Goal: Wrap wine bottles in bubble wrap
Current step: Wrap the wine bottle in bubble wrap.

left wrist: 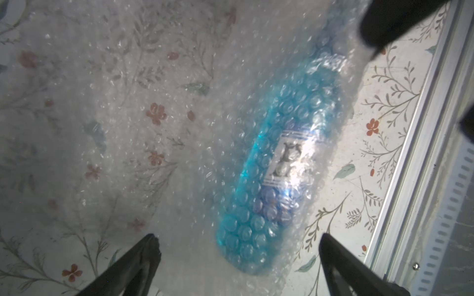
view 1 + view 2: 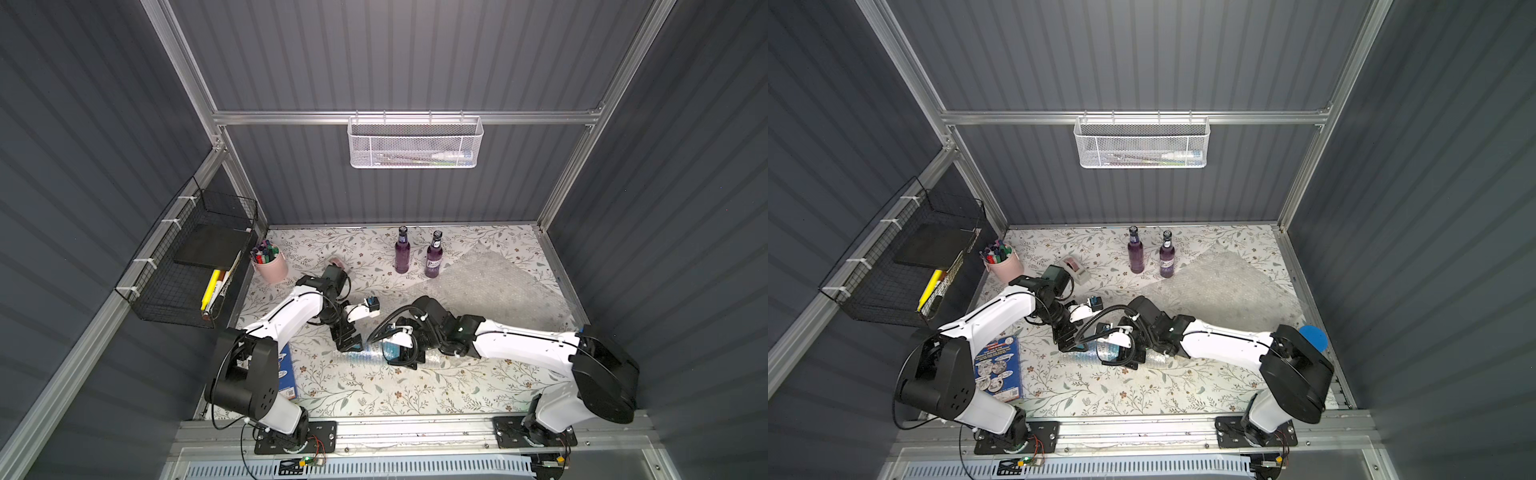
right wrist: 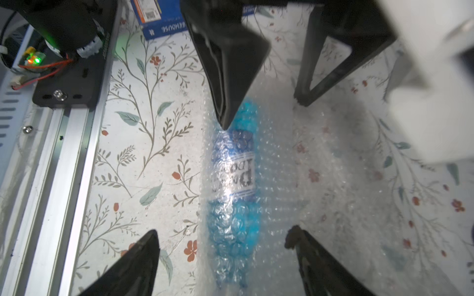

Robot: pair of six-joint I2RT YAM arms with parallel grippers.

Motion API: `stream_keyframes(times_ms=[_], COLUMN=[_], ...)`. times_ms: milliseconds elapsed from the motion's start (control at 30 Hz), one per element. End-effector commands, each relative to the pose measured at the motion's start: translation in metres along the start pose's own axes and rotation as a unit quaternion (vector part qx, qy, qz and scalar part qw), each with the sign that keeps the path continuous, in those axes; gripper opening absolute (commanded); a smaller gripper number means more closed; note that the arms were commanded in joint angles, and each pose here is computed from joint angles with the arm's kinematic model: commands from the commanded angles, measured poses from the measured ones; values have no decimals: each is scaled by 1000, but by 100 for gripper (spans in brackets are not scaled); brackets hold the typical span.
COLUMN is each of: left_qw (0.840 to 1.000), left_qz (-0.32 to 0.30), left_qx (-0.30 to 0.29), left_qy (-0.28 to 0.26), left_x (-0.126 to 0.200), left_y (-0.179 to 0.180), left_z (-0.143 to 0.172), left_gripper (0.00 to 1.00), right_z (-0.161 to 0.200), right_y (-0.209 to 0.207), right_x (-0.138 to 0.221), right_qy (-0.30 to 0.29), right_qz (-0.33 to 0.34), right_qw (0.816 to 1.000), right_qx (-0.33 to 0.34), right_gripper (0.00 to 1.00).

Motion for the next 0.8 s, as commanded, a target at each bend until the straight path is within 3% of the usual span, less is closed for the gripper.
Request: stream_keyframes(times_ms=[0,167,467,767], left_qw=[999,993,992,995], left_qz=[-30,-89,-98,-93], left_qx=[42,58,69,-14], left_qy=[15,-43,-34,-35], left_x=[7,42,73,74], left_y=[13,10,-18,-61], left_z=[3,-4,-1,15], left_gripper=[99,99,99,100], right_z=[19,24,46,60], right_y=[-1,-4,-7,-3], right_x=[-9,-30,-59,-64], right_qy=[26,53,106,157], right_qz=[-8,-30,-47,-109], right_qw=[1000,998,993,977], right_qx=[-12,-3,-4,-98], right_gripper=[85,86,85,75])
Point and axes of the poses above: each gripper's point midway between its finger pads, its own x axis back along the fingers, its own y axis along the line the jaws close on, z = x × y, the point moved 6 cm from there along x, back along the fingers, and after that the axes turned 11 degrees about -x, right-handed, at the moved point
